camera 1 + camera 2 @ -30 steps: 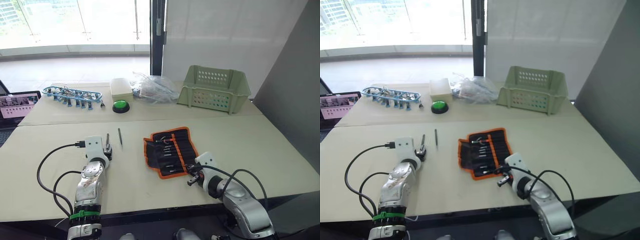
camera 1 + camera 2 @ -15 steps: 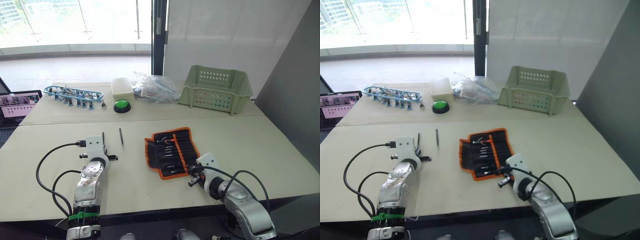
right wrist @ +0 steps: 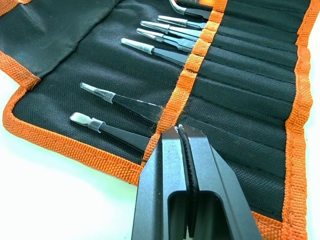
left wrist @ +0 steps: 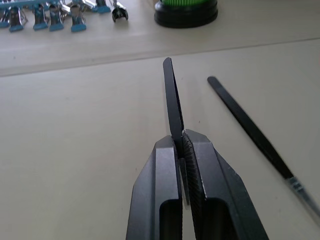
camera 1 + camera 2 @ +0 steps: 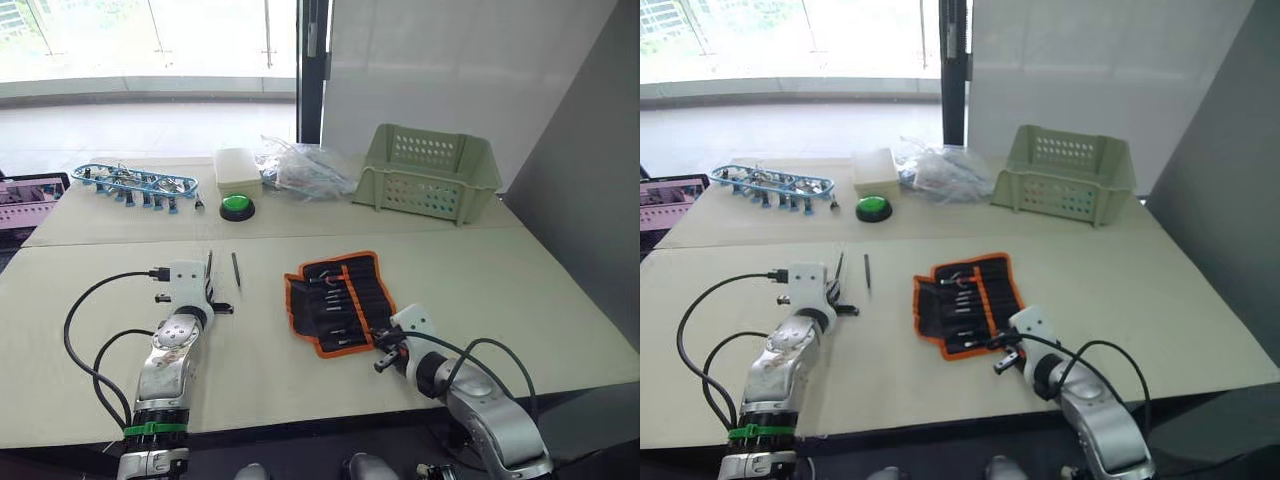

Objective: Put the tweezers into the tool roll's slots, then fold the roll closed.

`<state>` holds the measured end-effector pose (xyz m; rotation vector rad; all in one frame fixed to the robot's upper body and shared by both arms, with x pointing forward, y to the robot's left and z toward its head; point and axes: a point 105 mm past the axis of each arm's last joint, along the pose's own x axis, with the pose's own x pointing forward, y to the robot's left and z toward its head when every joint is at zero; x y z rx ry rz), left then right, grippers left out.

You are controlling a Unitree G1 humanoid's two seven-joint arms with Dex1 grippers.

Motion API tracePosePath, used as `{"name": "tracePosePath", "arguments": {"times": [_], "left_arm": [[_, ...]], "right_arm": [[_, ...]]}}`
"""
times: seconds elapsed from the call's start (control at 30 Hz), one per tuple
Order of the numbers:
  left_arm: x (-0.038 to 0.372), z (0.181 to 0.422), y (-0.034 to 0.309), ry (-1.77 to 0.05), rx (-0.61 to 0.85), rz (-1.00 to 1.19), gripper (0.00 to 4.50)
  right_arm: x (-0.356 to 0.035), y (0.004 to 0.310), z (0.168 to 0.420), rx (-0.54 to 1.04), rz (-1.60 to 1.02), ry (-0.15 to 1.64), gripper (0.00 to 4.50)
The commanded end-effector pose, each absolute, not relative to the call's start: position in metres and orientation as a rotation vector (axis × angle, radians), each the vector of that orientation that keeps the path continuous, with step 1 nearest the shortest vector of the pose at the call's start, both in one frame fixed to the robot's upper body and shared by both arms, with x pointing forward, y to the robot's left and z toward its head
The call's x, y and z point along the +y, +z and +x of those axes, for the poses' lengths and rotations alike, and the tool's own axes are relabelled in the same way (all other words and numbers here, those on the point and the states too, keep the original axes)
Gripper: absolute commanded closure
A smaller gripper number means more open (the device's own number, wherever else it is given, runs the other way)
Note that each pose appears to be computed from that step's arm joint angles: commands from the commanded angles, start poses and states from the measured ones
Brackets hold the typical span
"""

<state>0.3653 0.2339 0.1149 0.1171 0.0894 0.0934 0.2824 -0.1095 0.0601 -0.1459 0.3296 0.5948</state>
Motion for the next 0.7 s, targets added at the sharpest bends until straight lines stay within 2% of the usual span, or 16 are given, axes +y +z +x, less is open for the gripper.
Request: {"name": "tracePosePath", "arguments": {"times": [0.03, 0.17, 0.33, 0.5, 0.7], "left_arm": [[0.218, 0.364, 0.161, -0.033, -0.069, 0.16, 4.44], [0.184, 0.357, 0.179, -0.272, -0.13, 0.223, 4.44], [0.145, 0.347, 0.182, -0.578, -0.114, 0.273, 4.44], [0.112, 0.332, 0.176, -0.904, -0.009, 0.329, 4.44], [0.097, 0.323, 0.167, -1.116, 0.134, 0.387, 4.44]], "right_arm": [[-0.115, 0.028, 0.275, 0.472, -0.141, 0.576, 4.5], [-0.115, 0.029, 0.276, 0.47, -0.142, 0.577, 4.5], [-0.114, 0.03, 0.278, 0.468, -0.144, 0.577, 4.5], [-0.114, 0.029, 0.276, 0.468, -0.145, 0.577, 4.5], [-0.113, 0.029, 0.275, 0.467, -0.143, 0.567, 4.5]]}}
